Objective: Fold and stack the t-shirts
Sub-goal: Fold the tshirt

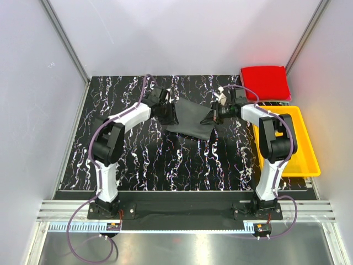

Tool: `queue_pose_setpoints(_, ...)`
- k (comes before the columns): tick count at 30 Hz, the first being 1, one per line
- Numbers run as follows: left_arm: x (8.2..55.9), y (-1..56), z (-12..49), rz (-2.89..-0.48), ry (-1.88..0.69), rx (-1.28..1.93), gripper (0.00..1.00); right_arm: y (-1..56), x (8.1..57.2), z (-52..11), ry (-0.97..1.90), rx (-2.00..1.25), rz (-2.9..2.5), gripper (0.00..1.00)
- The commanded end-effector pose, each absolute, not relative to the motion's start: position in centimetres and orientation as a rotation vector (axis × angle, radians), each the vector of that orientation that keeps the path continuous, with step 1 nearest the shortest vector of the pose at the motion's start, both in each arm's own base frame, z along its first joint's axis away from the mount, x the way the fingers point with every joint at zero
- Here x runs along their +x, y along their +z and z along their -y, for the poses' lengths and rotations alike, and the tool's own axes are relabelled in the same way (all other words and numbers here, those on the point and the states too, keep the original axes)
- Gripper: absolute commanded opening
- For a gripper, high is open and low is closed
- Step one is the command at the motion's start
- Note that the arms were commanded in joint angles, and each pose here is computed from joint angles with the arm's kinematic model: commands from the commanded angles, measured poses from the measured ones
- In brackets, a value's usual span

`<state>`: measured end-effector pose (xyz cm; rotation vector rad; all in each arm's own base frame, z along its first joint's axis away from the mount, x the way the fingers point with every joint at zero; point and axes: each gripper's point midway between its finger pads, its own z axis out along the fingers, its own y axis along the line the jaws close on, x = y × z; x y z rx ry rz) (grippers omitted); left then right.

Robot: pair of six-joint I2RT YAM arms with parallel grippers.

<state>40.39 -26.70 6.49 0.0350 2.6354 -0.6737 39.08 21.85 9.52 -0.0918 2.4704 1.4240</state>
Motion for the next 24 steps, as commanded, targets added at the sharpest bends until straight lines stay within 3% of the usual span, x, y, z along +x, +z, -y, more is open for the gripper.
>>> queue_pose_setpoints(1,41.3,11.6,29.7,-2.485,-0.872,0.074,0.37,8.7,38.1,-23.3,1.465,-0.111,-2.474,0.04)
queue_pose_setpoints(6,40.7,8.2,30.5,-2.535,-0.921,0.074,0.37,5.6,36.9,-23.0,1.449,-0.091,-2.54,0.04)
queue_pose_setpoints(14,40.2,2.7,27.5,-2.691,-0.672,0.025,0.36,2.9,36.6,-21.4,1.293,-0.076,-2.635,0.05)
queue_pose_setpoints(18,40.2,5.1,27.6,-2.639,-0.697,0.048,0.36,6.6,38.4,-20.4,1.136,-0.035,-2.576,0.19)
queue_pose_setpoints(19,40.3,5.9,27.7,-2.624,-0.708,0.055,0.36,7.1,38.8,-20.0,1.081,-0.001,-2.576,0.32)
queue_pose_setpoints(22,40.7,9.3,27.7,-2.564,-0.731,0.086,0.39,8.7,41.0,-17.3,0.852,0.121,-2.548,0.5)
queue_pose_setpoints(23,41.2,10.3,27.1,-2.546,-0.733,0.078,0.4,9.0,41.5,-16.7,0.813,0.146,-2.534,0.65)
queue_pose_setpoints(24,41.2,10.4,26.5,-2.549,-0.717,0.094,0.44,9.1,42.2,-15.5,0.75,0.188,-2.523,0.72)
